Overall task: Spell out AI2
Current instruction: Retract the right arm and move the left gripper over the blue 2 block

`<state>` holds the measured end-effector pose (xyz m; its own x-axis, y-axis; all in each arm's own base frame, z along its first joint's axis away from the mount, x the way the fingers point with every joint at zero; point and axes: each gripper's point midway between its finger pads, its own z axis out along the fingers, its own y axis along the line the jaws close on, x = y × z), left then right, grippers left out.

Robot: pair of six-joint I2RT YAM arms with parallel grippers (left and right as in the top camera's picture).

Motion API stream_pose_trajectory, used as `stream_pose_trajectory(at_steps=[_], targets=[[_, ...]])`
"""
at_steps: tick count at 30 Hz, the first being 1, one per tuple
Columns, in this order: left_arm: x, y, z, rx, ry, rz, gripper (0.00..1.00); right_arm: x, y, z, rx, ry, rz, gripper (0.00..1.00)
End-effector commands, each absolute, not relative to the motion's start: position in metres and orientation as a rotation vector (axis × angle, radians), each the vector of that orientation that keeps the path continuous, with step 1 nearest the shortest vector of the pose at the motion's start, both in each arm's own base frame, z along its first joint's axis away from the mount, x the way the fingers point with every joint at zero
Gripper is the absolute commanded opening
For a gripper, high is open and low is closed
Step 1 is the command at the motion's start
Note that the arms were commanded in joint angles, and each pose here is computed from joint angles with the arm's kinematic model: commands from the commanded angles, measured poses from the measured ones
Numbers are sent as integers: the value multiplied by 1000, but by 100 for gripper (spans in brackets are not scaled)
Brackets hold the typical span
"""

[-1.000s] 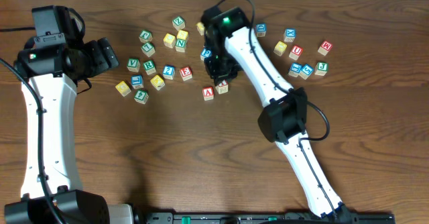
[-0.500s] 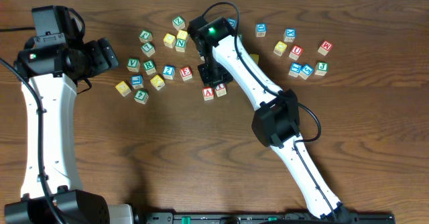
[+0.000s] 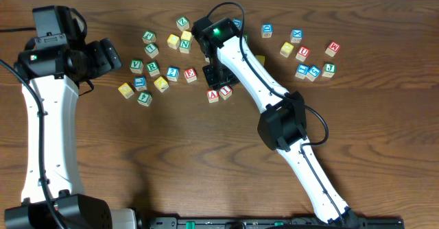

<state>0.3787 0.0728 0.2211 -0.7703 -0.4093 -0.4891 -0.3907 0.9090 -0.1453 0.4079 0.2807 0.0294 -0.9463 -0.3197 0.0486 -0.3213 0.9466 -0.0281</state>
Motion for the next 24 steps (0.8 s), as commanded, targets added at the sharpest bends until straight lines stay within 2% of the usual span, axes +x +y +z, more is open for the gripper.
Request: stream_pose_trajectory(at_steps=[1,4,10,18,24], targets=[[389,62,237,-539,2493,-136,95,424,281,58,479,-3148,9,40],[395,53,239,-505,2481,-153,94,435,275,84,451,-3215,-36,42],[412,6,220,-379,2538,-203,93,465,252,125,348,-3352,-148,54],[441,-54,157,-142,2657,-224,93,487,210,129,176,-3362,-222,52],[455,-73,127,-59,2684,-216,72,500,177,133,72,-3371,-241,52]])
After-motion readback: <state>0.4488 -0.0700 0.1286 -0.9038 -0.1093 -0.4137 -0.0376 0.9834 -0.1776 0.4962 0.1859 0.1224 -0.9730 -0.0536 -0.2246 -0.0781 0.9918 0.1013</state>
